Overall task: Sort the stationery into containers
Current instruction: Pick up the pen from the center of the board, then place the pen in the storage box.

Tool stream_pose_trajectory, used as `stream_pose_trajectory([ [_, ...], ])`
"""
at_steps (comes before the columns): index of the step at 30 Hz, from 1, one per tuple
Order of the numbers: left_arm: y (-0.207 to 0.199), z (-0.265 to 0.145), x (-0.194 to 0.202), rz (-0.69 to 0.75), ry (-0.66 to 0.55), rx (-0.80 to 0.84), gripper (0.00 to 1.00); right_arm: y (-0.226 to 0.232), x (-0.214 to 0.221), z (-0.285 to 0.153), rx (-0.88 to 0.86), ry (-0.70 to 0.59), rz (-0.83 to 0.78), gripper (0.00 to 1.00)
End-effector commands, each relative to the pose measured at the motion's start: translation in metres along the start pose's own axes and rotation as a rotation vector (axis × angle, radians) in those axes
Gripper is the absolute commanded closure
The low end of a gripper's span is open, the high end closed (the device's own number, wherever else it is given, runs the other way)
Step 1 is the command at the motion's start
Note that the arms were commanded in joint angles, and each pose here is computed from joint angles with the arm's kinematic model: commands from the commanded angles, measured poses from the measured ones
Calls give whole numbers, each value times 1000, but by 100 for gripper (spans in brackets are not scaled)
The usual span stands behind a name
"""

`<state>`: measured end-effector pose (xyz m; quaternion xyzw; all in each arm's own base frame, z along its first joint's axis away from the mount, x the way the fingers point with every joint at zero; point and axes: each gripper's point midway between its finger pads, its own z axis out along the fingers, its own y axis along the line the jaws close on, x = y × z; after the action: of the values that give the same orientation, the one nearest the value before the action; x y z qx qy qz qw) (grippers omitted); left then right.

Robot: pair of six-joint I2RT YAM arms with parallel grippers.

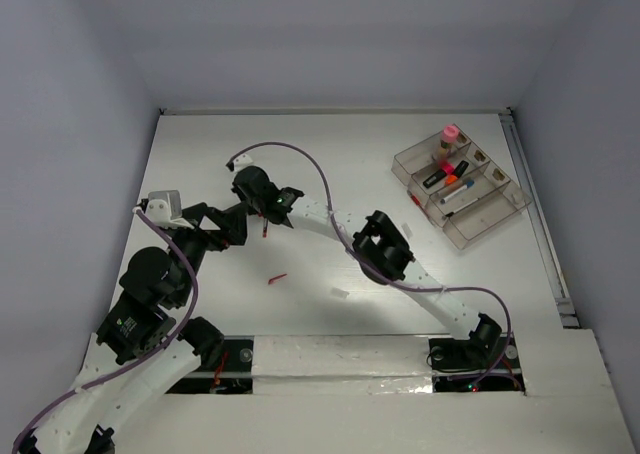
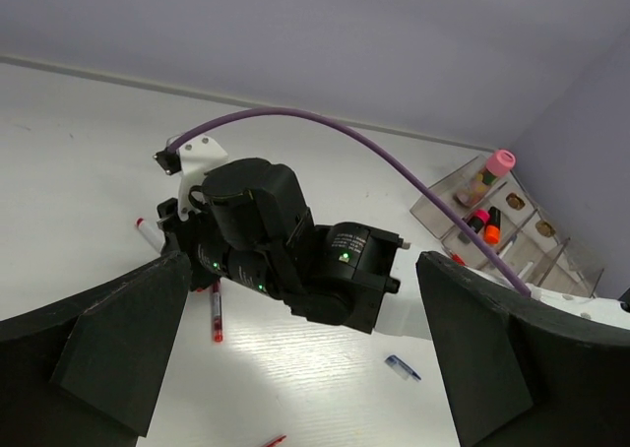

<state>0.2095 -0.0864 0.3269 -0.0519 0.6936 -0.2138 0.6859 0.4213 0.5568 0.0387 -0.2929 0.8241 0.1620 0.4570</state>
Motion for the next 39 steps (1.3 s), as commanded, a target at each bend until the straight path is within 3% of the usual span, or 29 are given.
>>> stream_pose_trajectory([
  [1,5,0,-8,-17,-43,-27,1,25,3,-5,-72,-6,55,100],
  [5,8,-1,-8,-16,-47,-41,1,60,-64,-20,-299,-161,325,100],
  [8,10,0,-8,-18,-45,-51,1,66,-114,-38,-351,-282,407,100],
  [14,9,0,-8,-19,-48,-50,1,31,-208,-115,-401,-516,501,100],
  [18,10,-1,-10,-23,-54,-51,1,-8,-221,-156,-331,-587,511,100],
  [25,4,-1,-10,-23,-52,-14,1,-136,-184,-230,-50,-640,564,100],
  [28,-1,2,-5,-15,-32,9,1,-206,-146,-269,141,-634,590,100],
  [29,-3,3,-3,-11,-20,15,1,-223,-112,-269,214,-573,587,100],
  [30,-6,4,0,-7,-6,29,1,-247,-113,-300,299,-621,610,100],
  [35,-14,12,13,19,52,66,1,-356,-35,-386,670,-672,771,100],
  [39,-25,14,20,30,85,123,1,-405,14,-433,826,-712,886,100],
])
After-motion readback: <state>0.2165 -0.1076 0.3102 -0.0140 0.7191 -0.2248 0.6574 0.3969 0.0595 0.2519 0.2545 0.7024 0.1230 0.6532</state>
